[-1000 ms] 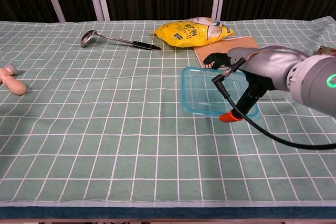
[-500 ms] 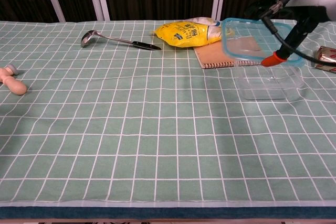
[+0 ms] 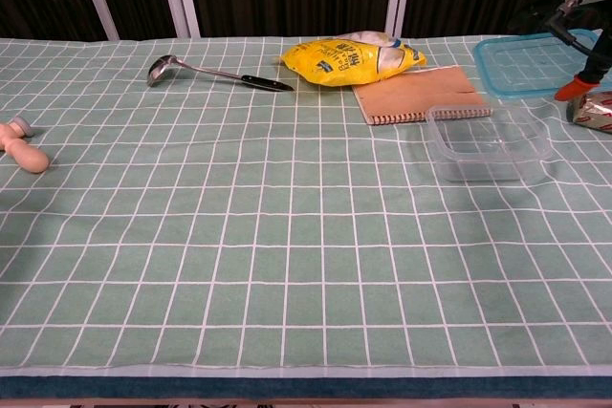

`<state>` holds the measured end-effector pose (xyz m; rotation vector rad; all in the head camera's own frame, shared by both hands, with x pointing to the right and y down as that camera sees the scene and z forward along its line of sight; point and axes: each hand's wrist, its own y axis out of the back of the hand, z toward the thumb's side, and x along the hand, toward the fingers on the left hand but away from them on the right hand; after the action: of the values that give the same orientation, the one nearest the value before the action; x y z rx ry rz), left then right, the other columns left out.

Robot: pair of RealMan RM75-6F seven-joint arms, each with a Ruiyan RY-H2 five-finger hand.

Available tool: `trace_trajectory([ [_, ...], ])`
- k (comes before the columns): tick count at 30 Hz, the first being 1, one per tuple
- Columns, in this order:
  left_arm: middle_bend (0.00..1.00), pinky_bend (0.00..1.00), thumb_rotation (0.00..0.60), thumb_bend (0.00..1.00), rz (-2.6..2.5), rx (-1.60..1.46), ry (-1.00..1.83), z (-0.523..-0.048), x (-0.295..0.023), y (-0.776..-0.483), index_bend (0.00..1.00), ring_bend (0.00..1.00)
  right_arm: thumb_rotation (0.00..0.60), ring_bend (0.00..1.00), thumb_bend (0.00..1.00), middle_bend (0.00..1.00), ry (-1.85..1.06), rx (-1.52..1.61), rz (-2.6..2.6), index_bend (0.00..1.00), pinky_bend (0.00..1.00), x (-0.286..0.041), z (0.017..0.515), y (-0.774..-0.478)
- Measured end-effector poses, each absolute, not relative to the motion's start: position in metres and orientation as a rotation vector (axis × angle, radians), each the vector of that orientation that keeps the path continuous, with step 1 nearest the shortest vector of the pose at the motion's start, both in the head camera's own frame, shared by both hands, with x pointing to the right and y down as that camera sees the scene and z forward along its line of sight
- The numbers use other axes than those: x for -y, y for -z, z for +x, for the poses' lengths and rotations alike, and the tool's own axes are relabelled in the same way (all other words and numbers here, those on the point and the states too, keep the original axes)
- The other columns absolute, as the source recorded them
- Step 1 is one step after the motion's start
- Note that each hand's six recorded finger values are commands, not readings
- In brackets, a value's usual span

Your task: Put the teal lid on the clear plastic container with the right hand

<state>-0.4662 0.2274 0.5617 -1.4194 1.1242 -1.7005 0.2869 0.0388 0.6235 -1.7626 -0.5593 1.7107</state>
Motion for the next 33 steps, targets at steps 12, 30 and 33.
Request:
trace_trajectory([
  [12, 0.0, 0.0, 0.6, 0.36, -1.415, -1.113, 1.731, -0.469, -0.227, -0.567, 0.14, 0.0, 0.6, 0.05, 0.32, 0.44, -1.709, 0.531, -1.829, 0.0, 0.0, -0.035, 0.289, -0.647],
  [30, 0.0, 0.0, 0.6, 0.36, -1.394, -1.117, 1.734, -0.47, -0.226, -0.565, 0.14, 0.0, 0.6, 0.02, 0.32, 0.44, -1.645, 0.524, -1.946, 0.0, 0.0, -0.053, 0.269, -0.663],
  [33, 0.0, 0.0, 0.6, 0.36, -1.393, -1.119, 1.731, -0.47, -0.226, -0.565, 0.14, 0.0, 0.6, 0.01, 0.32, 0.44, -1.647, 0.511, -1.951, 0.0, 0.0, -0.056, 0.269, -0.669],
])
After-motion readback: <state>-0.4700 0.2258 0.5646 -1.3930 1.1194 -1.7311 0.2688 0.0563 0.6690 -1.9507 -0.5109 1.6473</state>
